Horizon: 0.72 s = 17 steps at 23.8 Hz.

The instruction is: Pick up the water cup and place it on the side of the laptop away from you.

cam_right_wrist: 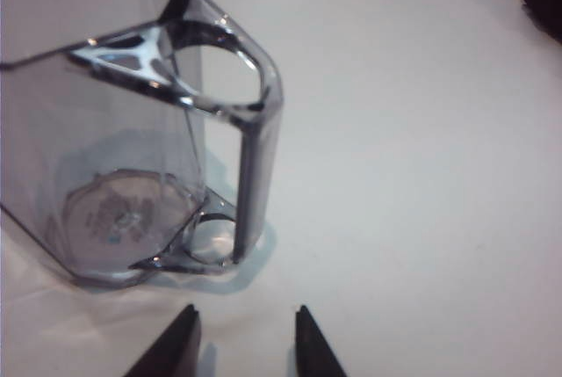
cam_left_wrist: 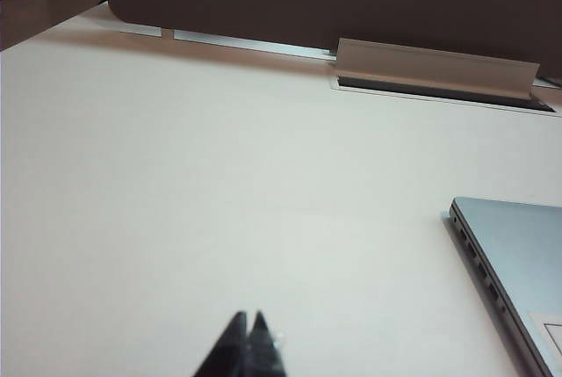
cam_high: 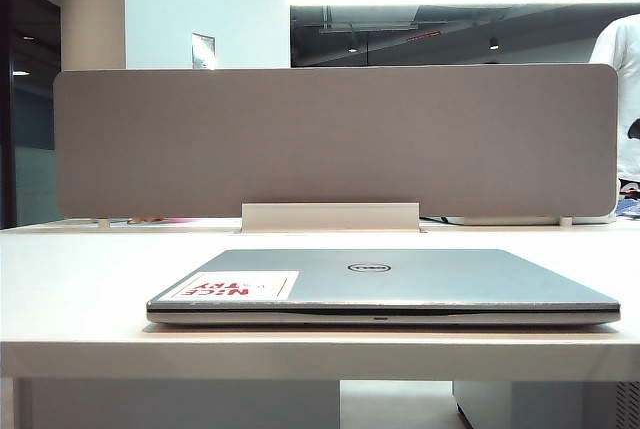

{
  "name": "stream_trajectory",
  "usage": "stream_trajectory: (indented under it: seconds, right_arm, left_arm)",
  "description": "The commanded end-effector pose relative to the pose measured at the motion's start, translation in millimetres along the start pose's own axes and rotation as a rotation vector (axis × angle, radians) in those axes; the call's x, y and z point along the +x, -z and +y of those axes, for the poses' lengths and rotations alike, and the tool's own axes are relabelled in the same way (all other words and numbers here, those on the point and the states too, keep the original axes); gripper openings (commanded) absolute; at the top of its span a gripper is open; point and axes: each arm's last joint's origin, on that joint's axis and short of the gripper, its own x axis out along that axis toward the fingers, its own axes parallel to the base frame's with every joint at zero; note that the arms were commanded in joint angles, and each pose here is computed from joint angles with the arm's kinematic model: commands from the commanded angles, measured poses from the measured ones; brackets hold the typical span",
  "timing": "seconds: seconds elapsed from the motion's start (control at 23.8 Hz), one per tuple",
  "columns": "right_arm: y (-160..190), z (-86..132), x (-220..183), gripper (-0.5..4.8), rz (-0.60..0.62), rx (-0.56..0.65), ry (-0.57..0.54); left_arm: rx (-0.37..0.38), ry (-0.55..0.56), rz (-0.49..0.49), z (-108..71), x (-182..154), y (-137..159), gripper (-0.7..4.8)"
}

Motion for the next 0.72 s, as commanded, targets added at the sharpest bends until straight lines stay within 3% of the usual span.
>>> stream_trajectory:
  seconds: [0.04,0.72]
  right_arm:
    - [-6.4,0.2,4.1,1.58,-0.034,0.003,0.002]
    - [-19.9,-12.5,25.6,1.57,-0.067,0.022,0.074]
  left_arm:
    - [-0.003,0.004,-0.013,-0.4,-0.2,-2.0,-0.06]
    - [-0.003,0.006,0.006,-0.3,-0.2,-0.2,-0.06]
